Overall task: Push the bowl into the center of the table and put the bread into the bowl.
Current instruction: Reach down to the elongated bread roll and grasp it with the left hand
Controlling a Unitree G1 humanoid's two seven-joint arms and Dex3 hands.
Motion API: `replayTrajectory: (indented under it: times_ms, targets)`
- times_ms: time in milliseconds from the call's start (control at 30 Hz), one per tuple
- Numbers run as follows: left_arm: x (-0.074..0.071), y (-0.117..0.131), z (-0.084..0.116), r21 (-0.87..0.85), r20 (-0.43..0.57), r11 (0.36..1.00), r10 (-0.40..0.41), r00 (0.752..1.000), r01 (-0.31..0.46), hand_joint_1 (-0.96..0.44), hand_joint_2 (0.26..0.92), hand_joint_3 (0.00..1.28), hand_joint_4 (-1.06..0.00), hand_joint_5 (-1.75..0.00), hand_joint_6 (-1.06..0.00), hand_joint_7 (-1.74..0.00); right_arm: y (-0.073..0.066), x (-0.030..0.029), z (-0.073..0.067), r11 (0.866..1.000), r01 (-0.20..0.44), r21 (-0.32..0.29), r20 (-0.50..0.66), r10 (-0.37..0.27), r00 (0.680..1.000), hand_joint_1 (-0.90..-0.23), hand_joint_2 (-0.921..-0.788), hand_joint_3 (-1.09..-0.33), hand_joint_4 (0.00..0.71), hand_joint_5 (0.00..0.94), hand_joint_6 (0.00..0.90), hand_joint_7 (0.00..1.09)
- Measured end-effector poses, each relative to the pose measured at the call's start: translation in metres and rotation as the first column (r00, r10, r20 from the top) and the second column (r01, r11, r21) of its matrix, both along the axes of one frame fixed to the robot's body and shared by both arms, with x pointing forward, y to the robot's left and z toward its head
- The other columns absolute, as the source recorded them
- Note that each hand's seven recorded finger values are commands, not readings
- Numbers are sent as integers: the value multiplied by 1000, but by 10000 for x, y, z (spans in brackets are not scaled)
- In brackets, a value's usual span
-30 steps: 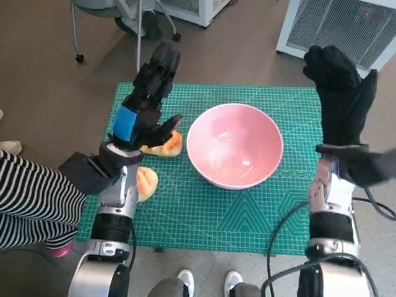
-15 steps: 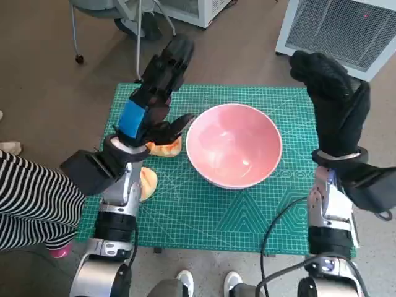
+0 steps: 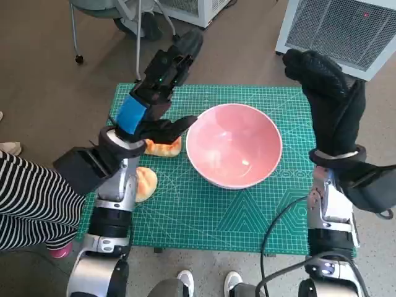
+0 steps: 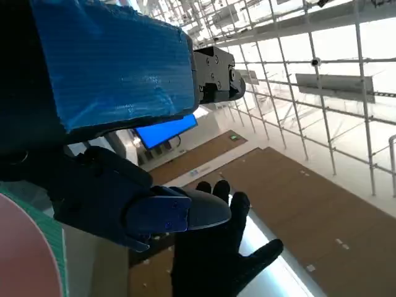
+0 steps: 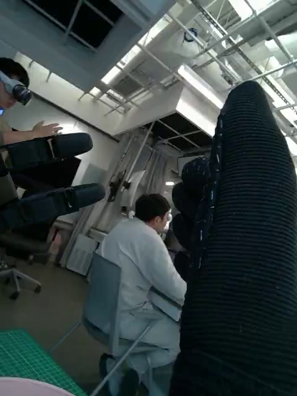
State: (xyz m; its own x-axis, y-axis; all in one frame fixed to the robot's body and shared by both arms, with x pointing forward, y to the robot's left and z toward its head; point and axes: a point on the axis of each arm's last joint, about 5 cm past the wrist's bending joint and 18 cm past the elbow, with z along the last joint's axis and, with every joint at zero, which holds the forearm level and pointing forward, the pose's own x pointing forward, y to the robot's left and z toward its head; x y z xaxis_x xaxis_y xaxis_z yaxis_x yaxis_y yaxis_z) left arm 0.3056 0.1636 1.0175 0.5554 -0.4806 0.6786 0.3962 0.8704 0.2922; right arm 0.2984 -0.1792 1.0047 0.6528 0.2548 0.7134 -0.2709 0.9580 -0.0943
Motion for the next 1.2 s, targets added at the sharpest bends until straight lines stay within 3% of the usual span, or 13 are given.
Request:
replayTrajectory:
  times_ms: [200,367,567,700,867,1067,1200]
  targets:
    - [17,184,55,91,28,995,37,999,-40,-703,921,399,-53,-22,1,-345,6,-1,2,1000,-3,-1,-2,3,1000,-727,-921,-634,185,16,155,290]
    - [30,400,167,254,64,960,107,992,-120,-713,921,331,-69,-30,1,-353,3,-7,0,1000,-2,0,-1,2,1000,-727,-921,-633,187,15,154,293]
    - [27,664,358,476,125,843,219,968,-252,-644,882,134,-106,-34,-12,-472,-9,-12,-13,1000,2,4,-5,-2,1000,-734,-921,-632,188,13,152,296]
    - [44,785,461,585,121,752,290,949,-305,-518,828,35,-132,-14,-111,-389,-17,-11,-18,1000,4,9,-7,-4,1000,-737,-921,-631,189,12,152,298]
    - [70,862,519,675,70,665,373,925,-319,-388,791,9,-145,-4,-258,-168,-22,-8,-31,1000,6,13,-14,-5,1000,-738,-921,-631,189,11,152,301]
    - [104,863,480,762,27,577,426,904,-295,-377,793,9,-137,0,-291,-95,-25,-5,-39,1000,7,15,-19,-7,1000,-738,-921,-631,191,9,151,303]
    - [130,811,429,814,-9,527,429,903,-243,-363,788,4,-131,0,-292,-72,-30,-5,-42,1000,10,17,-20,-9,1000,-738,-921,-631,191,9,155,308]
